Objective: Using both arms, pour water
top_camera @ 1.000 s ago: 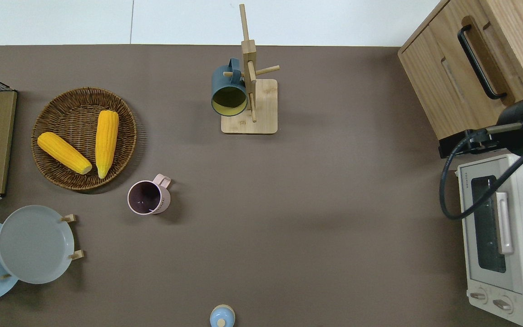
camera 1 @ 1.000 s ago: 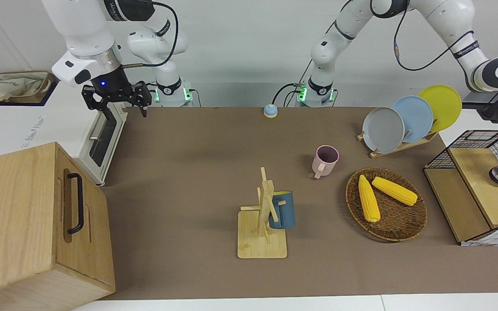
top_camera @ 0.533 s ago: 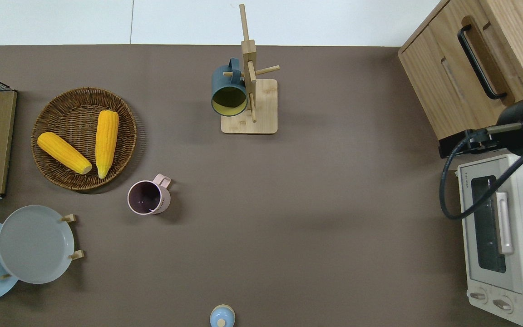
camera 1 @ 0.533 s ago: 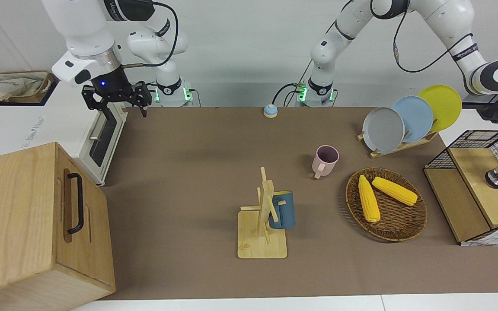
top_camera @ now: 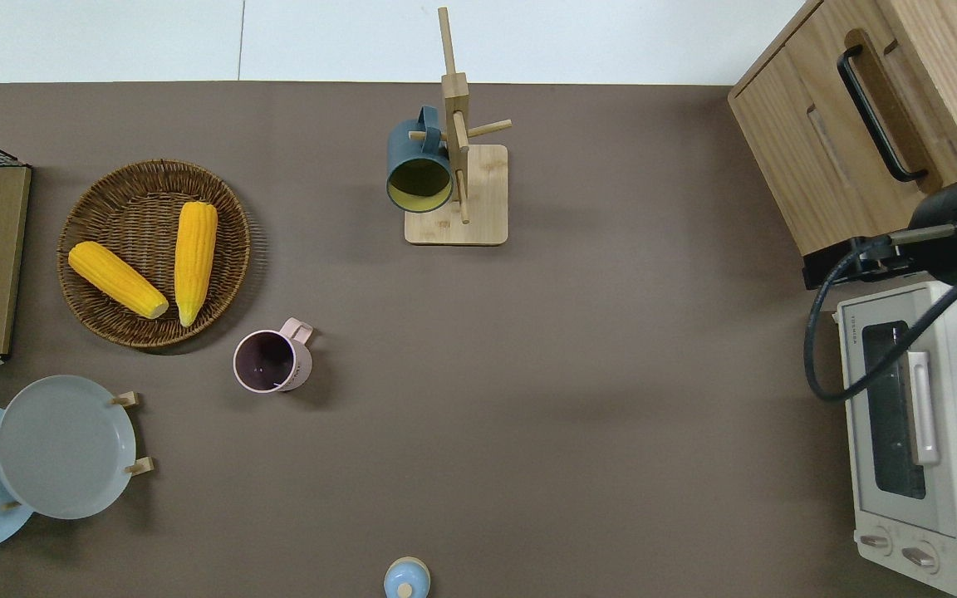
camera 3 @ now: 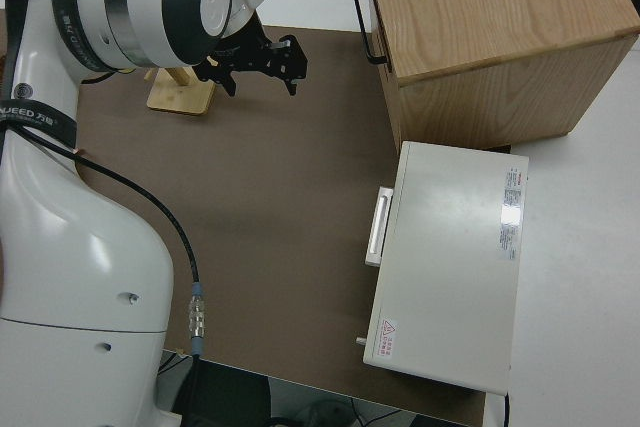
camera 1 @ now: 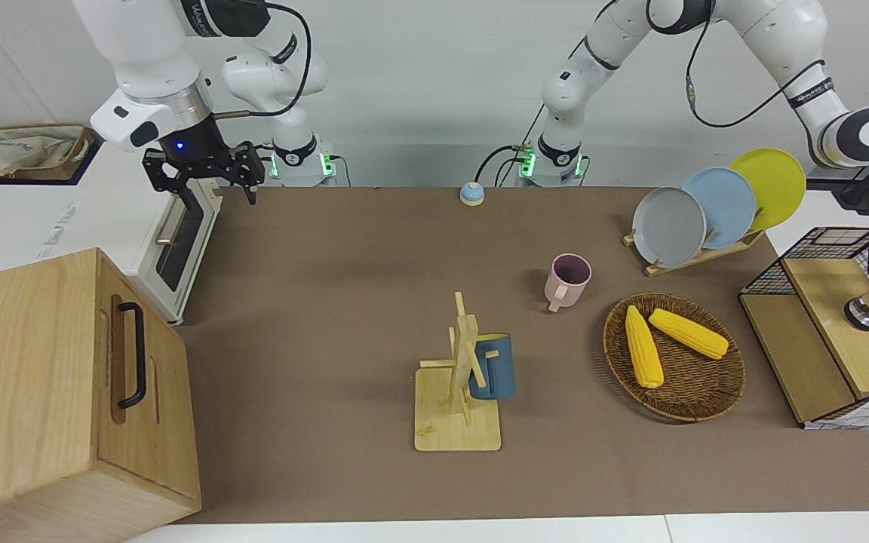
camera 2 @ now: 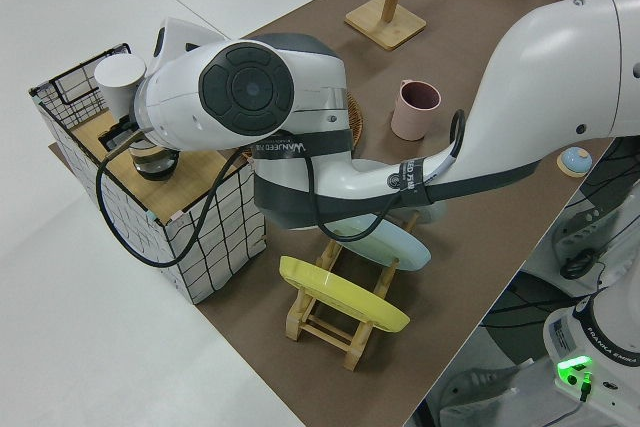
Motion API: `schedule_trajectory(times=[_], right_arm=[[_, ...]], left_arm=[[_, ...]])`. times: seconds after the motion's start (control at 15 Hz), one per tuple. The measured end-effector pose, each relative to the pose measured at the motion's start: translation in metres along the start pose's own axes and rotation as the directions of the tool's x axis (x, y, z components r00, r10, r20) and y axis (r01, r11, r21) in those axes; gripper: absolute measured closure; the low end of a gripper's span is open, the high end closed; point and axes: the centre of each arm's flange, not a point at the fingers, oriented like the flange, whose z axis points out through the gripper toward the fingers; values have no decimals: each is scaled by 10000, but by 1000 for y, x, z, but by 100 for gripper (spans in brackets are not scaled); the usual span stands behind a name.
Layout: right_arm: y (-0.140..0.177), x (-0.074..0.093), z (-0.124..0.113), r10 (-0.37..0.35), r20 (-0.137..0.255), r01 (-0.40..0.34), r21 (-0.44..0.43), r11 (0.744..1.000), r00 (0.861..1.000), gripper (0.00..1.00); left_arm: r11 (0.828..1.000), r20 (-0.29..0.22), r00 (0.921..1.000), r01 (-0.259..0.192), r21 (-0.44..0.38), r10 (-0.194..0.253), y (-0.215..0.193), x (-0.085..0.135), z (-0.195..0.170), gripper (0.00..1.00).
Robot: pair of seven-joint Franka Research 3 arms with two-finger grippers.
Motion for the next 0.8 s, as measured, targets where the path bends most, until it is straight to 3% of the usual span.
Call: schedule_trajectory(times=[0.2,0.6,0.8], right_arm=[[0,0,0,0,0,0,0,10000,10000,1],[0,0,0,0,0,0,0,10000,10000,1],[0,0,0,0,0,0,0,10000,10000,1]], left_arm=[[10000,-85,10000,-21,71,22,-1,3,-3,3],[9996,-18,9997,250,90,-250,-1,4,-3,0],[9978,750,9952,605,282,-625,3,5,-2,0]])
